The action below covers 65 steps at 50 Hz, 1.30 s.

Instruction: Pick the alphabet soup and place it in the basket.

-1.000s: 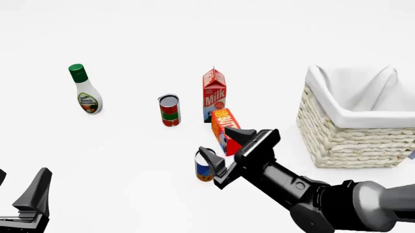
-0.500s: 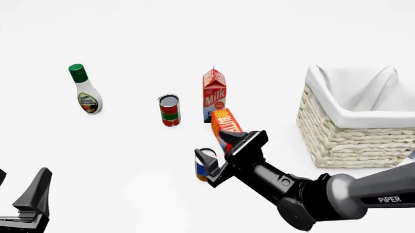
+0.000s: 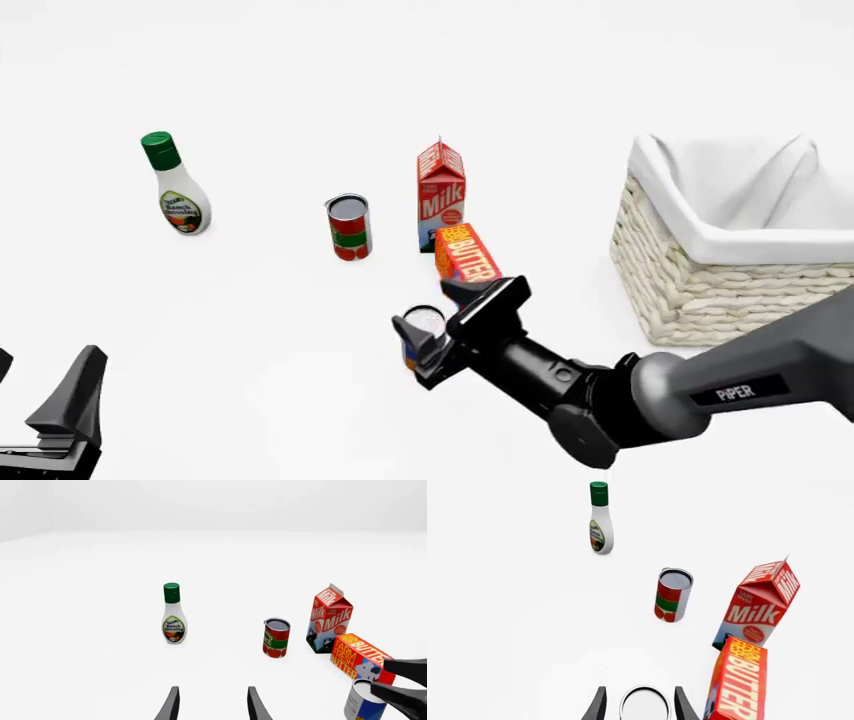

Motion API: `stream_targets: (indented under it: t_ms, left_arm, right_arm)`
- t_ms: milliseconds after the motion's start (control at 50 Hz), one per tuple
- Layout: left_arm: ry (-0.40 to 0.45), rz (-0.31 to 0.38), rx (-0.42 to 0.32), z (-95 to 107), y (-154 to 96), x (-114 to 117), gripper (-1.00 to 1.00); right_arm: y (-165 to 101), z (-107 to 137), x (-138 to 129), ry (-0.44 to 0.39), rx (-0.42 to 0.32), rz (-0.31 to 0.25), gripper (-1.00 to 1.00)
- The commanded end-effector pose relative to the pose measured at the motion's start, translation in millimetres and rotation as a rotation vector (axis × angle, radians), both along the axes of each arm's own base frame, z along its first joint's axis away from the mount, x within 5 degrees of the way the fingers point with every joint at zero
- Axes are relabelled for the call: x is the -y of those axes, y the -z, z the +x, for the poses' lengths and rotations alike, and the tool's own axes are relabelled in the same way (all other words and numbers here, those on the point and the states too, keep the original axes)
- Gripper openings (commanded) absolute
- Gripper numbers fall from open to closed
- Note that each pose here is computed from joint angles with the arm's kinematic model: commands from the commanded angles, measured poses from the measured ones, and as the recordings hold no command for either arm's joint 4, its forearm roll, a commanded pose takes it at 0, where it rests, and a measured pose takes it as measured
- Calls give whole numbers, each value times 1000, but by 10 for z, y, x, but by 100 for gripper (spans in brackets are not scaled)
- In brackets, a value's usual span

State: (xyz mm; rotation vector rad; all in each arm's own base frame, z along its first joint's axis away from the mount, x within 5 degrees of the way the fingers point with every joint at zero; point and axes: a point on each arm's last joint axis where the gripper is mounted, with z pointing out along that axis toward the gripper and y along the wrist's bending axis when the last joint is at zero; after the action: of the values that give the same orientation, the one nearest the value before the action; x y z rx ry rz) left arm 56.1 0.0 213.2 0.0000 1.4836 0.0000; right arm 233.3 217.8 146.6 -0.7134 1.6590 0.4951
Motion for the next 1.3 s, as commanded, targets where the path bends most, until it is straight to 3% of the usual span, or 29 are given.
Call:
stream_targets:
  t_ms: [20,1300]
  left_arm:
    - [0,0,0,0,0,0,100]
    - [0,0,0,0,0,0,100]
  right_arm:
    - [122,28,-55,-5,-22,-12,100]
    - [369,131,-49,21,-62,-32,100]
